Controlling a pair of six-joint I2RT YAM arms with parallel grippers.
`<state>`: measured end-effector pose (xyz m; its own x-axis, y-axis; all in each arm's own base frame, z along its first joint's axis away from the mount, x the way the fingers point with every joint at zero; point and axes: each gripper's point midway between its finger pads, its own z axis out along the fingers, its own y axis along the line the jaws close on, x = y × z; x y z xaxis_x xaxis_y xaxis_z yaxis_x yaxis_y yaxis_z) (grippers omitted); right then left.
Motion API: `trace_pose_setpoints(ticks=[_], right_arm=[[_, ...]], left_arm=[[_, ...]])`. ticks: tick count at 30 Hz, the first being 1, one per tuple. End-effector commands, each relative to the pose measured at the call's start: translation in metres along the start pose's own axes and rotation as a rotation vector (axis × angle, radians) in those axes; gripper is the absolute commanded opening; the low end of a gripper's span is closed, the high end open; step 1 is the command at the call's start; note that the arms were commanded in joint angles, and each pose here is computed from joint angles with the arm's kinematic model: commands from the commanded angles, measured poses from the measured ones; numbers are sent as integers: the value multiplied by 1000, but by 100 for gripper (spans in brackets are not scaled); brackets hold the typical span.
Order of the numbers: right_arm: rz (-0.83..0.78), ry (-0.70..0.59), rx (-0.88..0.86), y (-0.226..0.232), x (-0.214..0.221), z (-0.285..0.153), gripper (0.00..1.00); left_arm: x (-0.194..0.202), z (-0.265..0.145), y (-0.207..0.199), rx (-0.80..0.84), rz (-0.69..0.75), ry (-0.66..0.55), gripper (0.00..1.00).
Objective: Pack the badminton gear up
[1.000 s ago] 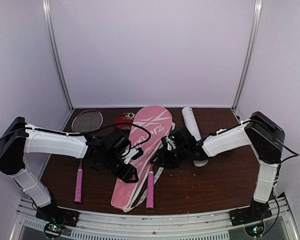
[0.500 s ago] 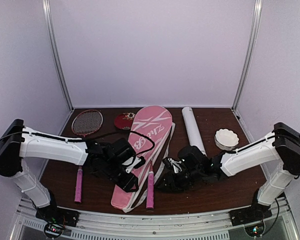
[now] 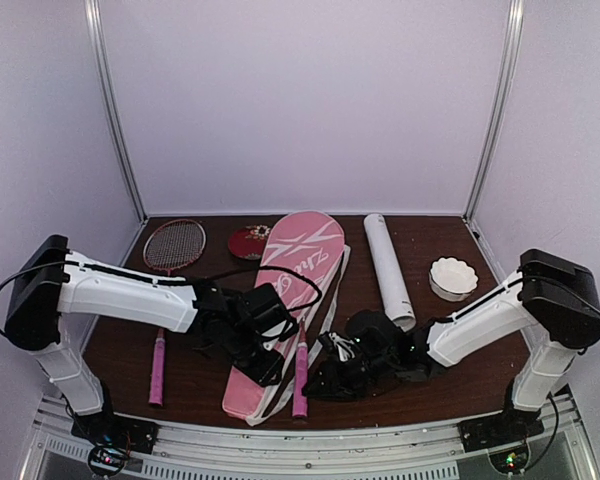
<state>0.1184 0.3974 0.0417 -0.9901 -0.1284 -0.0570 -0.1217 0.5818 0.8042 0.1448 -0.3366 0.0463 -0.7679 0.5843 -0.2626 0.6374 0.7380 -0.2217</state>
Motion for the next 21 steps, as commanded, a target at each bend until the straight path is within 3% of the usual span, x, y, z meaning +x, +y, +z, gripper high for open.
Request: trace_pose_setpoints(ticks=[1, 9, 17, 21], right_arm=[[32, -21, -17, 1, -5, 8, 34], [102, -13, -28, -9, -3, 17, 30], [117, -15, -75, 0, -5, 22, 30], [119, -26, -112, 9, -9, 20, 29]], left_arm=[[-9, 2, -1, -27, -15, -6, 36], [-7, 9, 4, -57, -37, 8, 26], [-17, 8, -2, -40, -42, -10, 0], [-20, 4, -12, 15, -45, -28, 0]])
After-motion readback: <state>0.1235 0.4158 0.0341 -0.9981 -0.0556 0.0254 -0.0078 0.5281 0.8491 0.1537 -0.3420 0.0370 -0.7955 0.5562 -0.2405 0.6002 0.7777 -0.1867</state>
